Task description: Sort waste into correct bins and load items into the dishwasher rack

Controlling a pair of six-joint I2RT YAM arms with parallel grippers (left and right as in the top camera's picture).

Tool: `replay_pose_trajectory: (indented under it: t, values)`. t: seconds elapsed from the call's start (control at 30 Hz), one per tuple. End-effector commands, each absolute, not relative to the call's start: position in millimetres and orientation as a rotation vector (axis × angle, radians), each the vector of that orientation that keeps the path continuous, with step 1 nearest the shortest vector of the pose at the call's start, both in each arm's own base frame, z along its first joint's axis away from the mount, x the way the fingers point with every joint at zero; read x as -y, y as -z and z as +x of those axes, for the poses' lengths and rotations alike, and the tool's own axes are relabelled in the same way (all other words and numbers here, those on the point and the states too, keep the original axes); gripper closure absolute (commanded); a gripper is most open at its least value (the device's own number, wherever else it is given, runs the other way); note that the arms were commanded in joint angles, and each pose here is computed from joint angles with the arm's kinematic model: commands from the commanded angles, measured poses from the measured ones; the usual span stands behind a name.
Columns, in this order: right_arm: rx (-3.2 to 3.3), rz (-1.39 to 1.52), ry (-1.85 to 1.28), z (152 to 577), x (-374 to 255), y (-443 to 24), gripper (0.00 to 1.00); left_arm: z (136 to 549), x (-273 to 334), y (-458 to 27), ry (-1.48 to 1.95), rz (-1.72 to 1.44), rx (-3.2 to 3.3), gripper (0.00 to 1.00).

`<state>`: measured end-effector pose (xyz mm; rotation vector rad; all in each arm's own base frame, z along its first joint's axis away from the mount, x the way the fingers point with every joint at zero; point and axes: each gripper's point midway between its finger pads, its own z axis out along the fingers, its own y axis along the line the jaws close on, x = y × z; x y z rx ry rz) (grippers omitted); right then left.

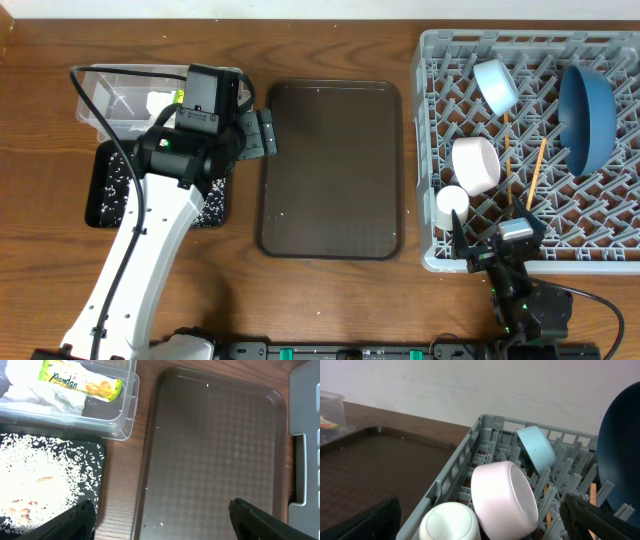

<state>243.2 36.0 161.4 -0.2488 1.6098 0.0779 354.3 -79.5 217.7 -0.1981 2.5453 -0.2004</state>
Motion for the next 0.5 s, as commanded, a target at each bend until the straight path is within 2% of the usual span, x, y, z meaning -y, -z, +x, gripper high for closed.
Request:
replay_pose_trajectory:
  t: [0.0, 0.27, 0.47]
  values:
    - [-1.609, -0.248, -0.083, 242.9, -36.3, -161.0, 0.01, 356.7, 76.6, -218.2, 0.187, -0.205, -2.543, 0.12]
    - [-1.609, -0.247, -0.083, 242.9, -36.2, -161.0, 0.01, 354.6, 70.3, -225.2, 0.149, -0.204, -2.513, 0.12]
    - [-1.609, -0.247, -0.083, 242.9, -36.2, -161.0, 0.01, 347.4, 67.6, -243.2, 0.157, -0.073, -2.337, 0.12]
